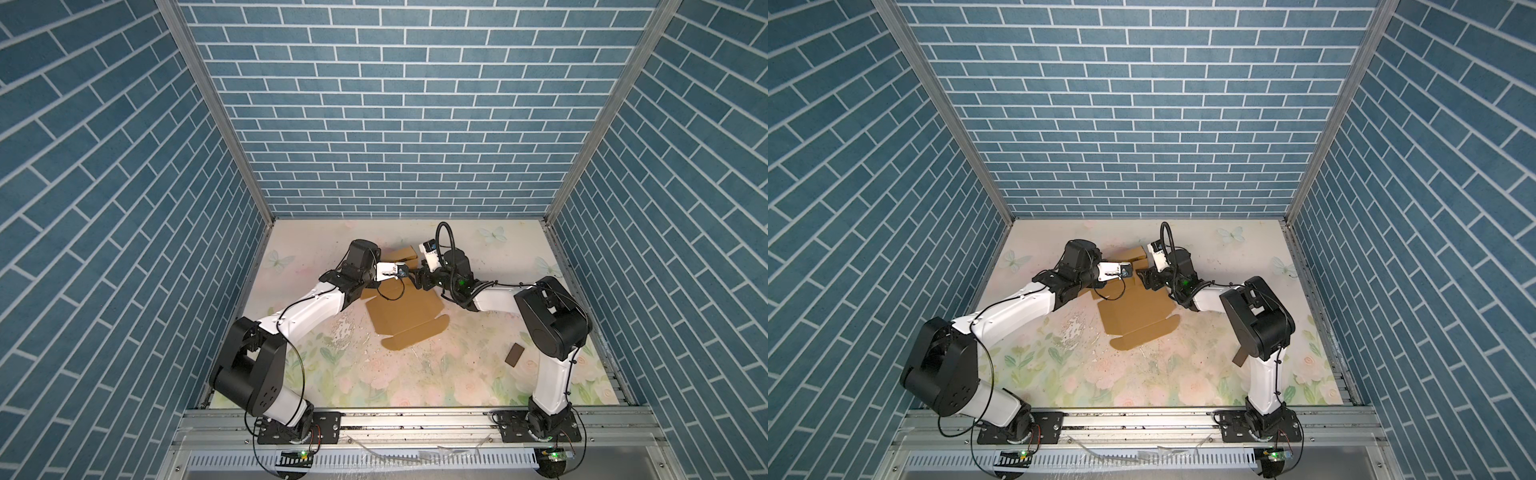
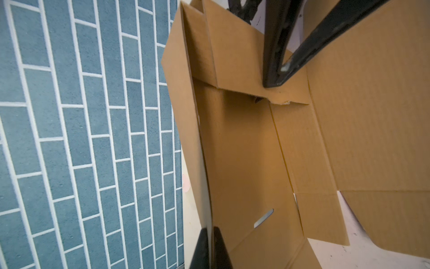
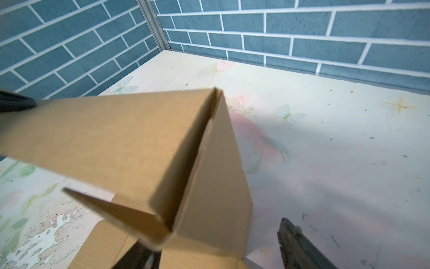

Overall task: Assemble paper box
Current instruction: Fold the bottom flaps of a flat cardboard box at the center of the table.

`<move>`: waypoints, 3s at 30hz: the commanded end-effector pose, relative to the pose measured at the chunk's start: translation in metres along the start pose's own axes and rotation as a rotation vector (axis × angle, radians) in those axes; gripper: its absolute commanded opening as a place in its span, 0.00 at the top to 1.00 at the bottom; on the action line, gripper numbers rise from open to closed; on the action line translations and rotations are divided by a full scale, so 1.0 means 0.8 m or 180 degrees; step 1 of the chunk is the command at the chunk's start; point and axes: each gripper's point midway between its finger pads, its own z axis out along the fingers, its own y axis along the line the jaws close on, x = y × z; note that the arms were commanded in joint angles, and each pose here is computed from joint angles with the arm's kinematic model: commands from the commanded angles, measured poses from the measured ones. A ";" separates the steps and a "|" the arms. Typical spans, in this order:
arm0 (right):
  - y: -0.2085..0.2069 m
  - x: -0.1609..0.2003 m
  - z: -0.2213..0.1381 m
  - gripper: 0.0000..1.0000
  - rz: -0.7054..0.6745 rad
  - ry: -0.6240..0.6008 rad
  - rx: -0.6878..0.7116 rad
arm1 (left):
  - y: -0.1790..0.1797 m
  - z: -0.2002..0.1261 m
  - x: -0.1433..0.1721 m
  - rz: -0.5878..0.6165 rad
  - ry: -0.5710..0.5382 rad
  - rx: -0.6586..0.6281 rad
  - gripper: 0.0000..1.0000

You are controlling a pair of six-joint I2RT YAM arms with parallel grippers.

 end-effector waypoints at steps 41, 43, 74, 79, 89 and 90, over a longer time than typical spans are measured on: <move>-0.001 -0.028 0.027 0.30 0.0041 -0.0127 -0.0419 | -0.076 -0.002 -0.018 -0.0515 0.0018 0.0970 0.98; 0.000 -0.023 0.021 0.26 -0.0028 -0.0133 -0.0396 | -0.075 0.002 -0.016 -0.0498 0.0042 0.0943 0.96; -0.041 -0.023 -0.003 0.21 0.0010 0.0062 -0.0270 | -0.122 0.044 0.012 0.0252 0.0340 0.0901 0.96; -0.043 -0.036 0.019 0.21 -0.0034 -0.0022 -0.0355 | -0.120 0.042 0.012 0.0250 0.0293 0.0904 0.96; -0.032 -0.042 0.034 0.24 -0.0151 -0.0088 -0.0576 | -0.115 0.038 -0.003 0.0302 0.0021 0.0969 0.97; -0.031 -0.041 0.035 0.24 -0.0157 -0.0091 -0.0579 | -0.116 0.038 -0.003 0.0334 -0.0005 0.0975 0.96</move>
